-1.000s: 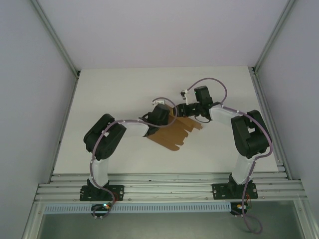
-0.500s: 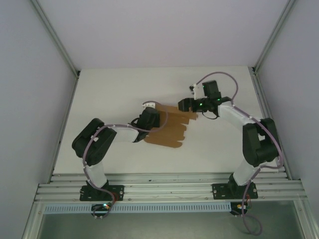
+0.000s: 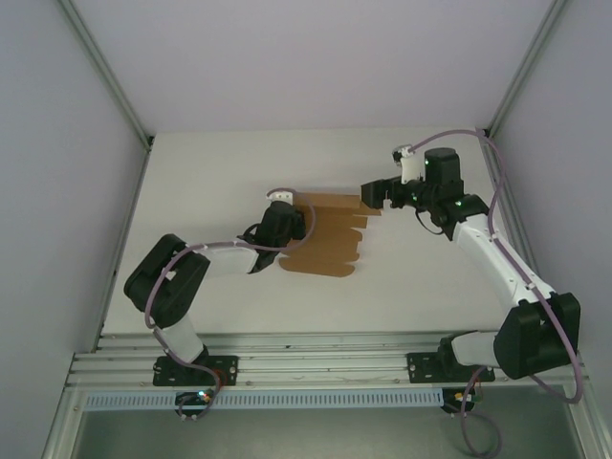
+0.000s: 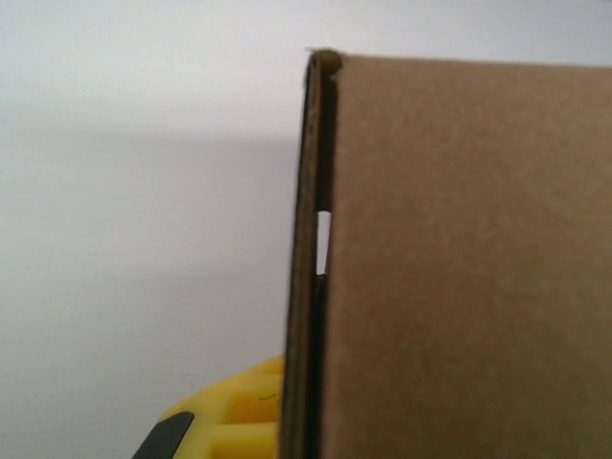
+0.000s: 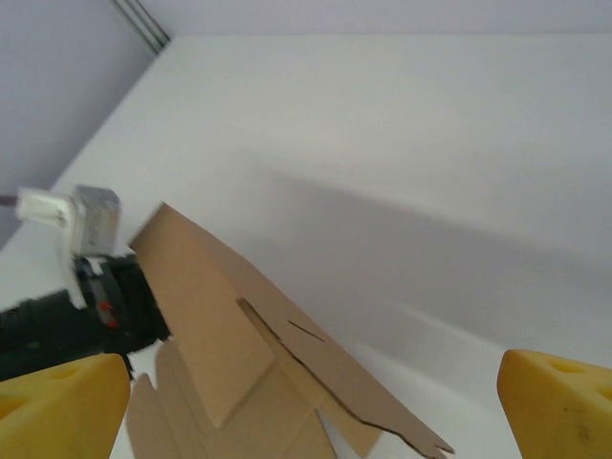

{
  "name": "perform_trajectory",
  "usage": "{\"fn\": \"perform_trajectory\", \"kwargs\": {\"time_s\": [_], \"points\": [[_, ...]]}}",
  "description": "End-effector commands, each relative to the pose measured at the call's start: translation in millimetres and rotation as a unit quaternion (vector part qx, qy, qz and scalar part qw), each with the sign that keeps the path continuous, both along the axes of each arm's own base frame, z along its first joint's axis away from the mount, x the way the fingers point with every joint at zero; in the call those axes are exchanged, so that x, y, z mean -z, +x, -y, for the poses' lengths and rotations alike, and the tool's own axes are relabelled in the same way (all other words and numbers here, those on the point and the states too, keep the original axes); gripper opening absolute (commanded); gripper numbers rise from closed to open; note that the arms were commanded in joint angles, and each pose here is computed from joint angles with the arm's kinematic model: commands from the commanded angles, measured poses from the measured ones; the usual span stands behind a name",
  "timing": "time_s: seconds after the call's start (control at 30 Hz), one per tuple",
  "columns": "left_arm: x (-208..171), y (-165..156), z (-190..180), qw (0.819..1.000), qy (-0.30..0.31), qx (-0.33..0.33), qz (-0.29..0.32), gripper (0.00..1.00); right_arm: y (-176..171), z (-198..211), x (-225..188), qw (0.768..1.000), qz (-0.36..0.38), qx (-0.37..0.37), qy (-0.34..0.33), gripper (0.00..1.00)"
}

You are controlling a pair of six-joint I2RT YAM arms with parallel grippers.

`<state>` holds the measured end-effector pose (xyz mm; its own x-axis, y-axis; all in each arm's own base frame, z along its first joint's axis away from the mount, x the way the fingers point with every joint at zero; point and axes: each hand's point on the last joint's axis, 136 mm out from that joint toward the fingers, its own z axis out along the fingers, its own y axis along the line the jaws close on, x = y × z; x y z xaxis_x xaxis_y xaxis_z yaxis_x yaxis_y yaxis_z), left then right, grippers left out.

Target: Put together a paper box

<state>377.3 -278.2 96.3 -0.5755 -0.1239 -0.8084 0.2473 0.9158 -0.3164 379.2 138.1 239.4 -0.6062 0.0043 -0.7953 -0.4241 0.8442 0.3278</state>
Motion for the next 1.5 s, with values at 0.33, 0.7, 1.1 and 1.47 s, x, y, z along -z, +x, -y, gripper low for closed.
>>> {"fn": "perform_trajectory", "kwargs": {"time_s": [0.33,0.7,1.1,1.47], "points": [[-16,-3,9,0.999,-0.036,0.017,0.003,0.00,0,-9,72,0.994,-0.082,-0.019,-0.073,1.00],[-25,-3,31,0.996,-0.075,0.050,0.000,0.00,24,-38,83,0.998,-0.041,-0.010,-0.057,1.00],[-33,-1,46,0.984,-0.174,0.037,-0.013,0.00,34,-31,65,0.989,0.032,0.113,0.087,1.00],[-45,-3,57,0.975,-0.216,0.054,-0.011,0.00,24,-38,55,0.981,0.041,0.115,0.153,1.00]]}}
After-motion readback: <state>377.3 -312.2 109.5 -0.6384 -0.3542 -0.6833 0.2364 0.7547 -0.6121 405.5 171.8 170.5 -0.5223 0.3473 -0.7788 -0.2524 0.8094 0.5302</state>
